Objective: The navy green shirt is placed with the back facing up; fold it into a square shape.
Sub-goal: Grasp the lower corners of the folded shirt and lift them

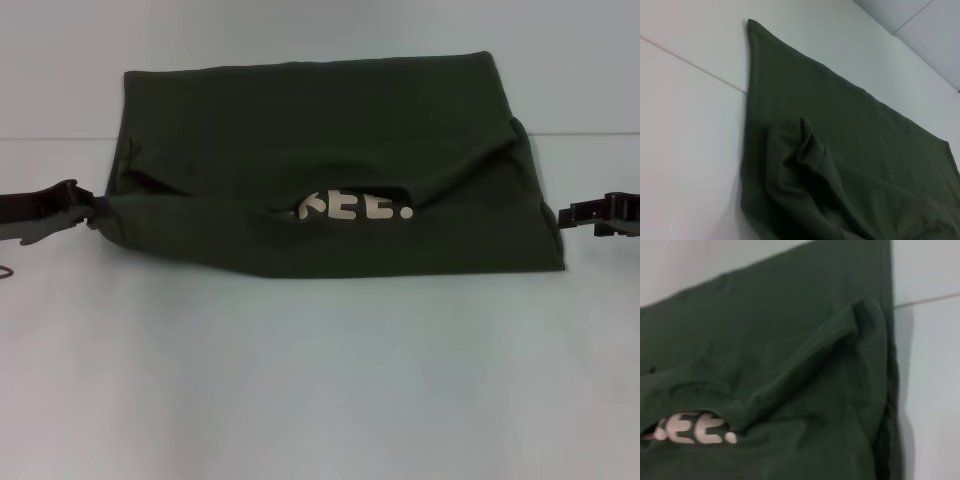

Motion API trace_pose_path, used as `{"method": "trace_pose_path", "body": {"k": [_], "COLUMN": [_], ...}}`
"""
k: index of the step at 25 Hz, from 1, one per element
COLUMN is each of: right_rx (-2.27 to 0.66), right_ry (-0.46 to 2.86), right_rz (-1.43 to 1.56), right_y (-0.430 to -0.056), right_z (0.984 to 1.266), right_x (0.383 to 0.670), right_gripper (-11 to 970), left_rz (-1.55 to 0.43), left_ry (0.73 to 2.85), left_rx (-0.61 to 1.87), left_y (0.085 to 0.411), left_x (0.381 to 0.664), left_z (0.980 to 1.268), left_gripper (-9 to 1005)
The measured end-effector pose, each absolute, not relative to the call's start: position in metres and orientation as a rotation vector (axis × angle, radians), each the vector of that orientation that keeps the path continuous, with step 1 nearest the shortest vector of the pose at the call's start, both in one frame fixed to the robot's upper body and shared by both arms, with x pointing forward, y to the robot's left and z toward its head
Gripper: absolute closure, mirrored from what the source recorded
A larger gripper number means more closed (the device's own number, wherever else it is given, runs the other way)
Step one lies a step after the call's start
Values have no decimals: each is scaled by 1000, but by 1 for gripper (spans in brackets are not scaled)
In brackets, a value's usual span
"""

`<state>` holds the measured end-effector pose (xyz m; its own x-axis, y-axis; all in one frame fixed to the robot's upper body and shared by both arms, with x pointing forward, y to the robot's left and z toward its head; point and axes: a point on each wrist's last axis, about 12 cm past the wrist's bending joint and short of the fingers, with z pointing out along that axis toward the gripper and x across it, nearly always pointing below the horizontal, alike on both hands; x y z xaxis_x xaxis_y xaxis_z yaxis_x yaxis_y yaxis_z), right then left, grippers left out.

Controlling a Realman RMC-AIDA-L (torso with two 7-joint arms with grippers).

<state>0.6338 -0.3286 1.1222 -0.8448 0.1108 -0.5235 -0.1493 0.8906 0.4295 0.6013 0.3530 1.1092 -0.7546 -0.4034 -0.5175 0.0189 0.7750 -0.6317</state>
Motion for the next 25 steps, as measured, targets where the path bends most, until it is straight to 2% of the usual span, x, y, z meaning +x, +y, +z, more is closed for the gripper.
{"method": "trace_pose_path", "body": {"k": [12,25], "right_rx": [-51,-74], "right_ry": [2567,2576], "right_rz": [545,516], "right_y": [-294,-286], "right_z": [1104,1097], "right_x": [650,651], "right_gripper": [324,327], "left_rz": [-847,-844], "left_ry": [2305,2302], "left_rx": [-278,-280], "left_y": [349,348], "left_x": [601,601], "left_z": [1109,1108], "left_gripper": [984,984]}}
